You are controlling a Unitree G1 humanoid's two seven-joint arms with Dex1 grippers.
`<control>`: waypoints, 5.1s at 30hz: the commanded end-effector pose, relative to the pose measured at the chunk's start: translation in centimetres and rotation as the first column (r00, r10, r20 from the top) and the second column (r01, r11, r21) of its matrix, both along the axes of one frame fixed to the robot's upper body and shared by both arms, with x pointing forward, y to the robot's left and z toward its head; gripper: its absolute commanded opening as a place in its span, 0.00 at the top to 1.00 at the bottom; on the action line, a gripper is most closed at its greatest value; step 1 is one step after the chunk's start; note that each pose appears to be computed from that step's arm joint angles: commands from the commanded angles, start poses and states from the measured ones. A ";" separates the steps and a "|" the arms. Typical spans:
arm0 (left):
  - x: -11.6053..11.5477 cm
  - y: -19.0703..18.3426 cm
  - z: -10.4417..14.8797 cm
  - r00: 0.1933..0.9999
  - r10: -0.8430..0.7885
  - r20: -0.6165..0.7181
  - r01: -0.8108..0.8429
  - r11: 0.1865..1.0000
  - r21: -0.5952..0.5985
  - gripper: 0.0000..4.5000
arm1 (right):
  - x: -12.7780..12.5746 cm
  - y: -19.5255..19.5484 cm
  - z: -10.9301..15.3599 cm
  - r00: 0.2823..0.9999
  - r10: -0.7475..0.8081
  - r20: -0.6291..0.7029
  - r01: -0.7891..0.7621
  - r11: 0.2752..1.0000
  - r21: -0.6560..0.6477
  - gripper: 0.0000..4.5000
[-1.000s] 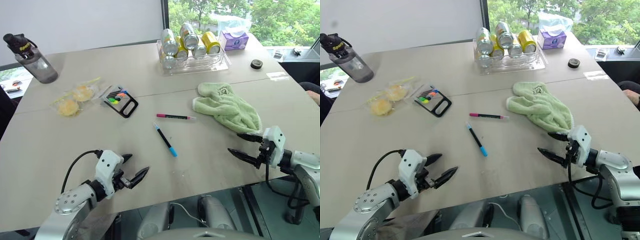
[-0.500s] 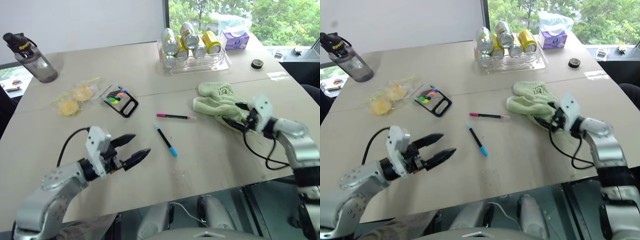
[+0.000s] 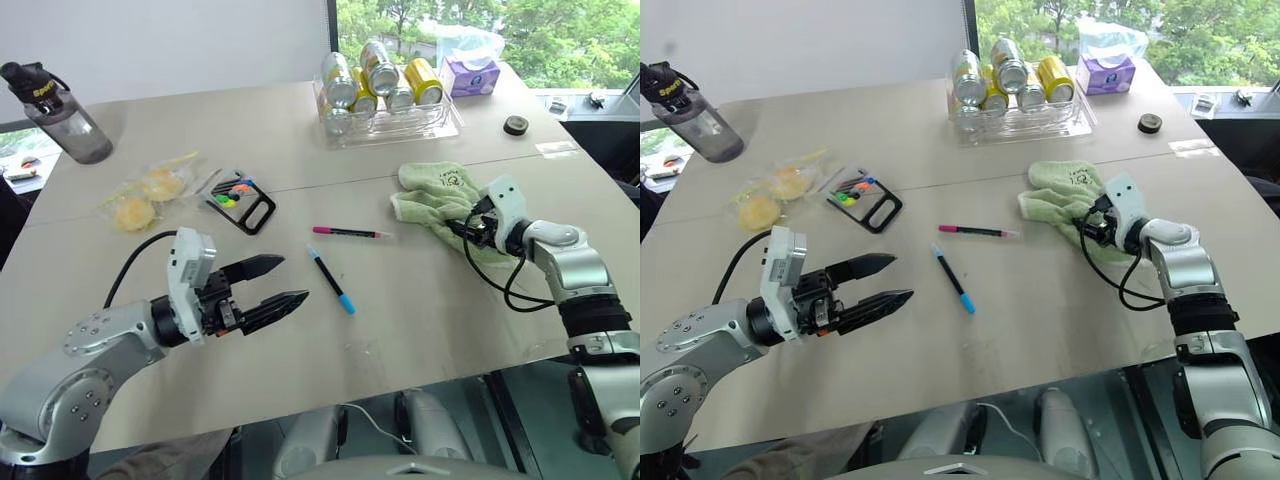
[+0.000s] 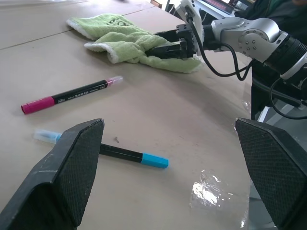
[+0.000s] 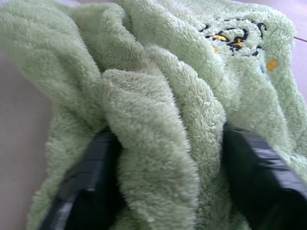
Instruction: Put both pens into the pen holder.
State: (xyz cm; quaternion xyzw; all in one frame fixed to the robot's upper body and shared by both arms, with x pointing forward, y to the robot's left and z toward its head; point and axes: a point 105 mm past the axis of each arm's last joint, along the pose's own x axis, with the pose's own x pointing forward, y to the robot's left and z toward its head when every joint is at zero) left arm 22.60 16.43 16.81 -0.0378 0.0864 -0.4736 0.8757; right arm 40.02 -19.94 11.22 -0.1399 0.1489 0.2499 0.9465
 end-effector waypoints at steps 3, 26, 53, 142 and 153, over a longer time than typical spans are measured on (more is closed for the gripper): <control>0.5 0.2 0.5 0.999 -0.019 0.050 0.018 1.000 0.024 0.00 | 0.0 -1.9 1.9 0.994 -0.074 0.076 0.068 0.995 0.078 0.91; 3.4 -1.9 0.7 0.977 -0.174 0.124 0.166 0.984 0.069 0.00 | -10.4 -14.4 7.3 0.935 -0.312 0.166 0.309 0.950 0.048 0.02; -1.1 4.3 -1.8 0.990 0.130 0.055 -0.138 0.973 0.186 0.00 | -2.6 15.3 3.6 0.776 0.630 -0.016 -0.631 0.776 -0.015 0.02; 11.3 -0.3 7.2 0.334 -0.057 0.941 -0.774 0.553 0.308 1.00 | -11.8 6.1 11.7 0.763 0.559 0.324 -0.643 0.706 0.296 0.42; 11.6 2.5 5.4 0.399 0.048 0.916 -0.805 0.497 0.324 1.00 | -11.4 6.3 12.1 0.756 0.561 0.338 -0.649 0.711 0.270 0.42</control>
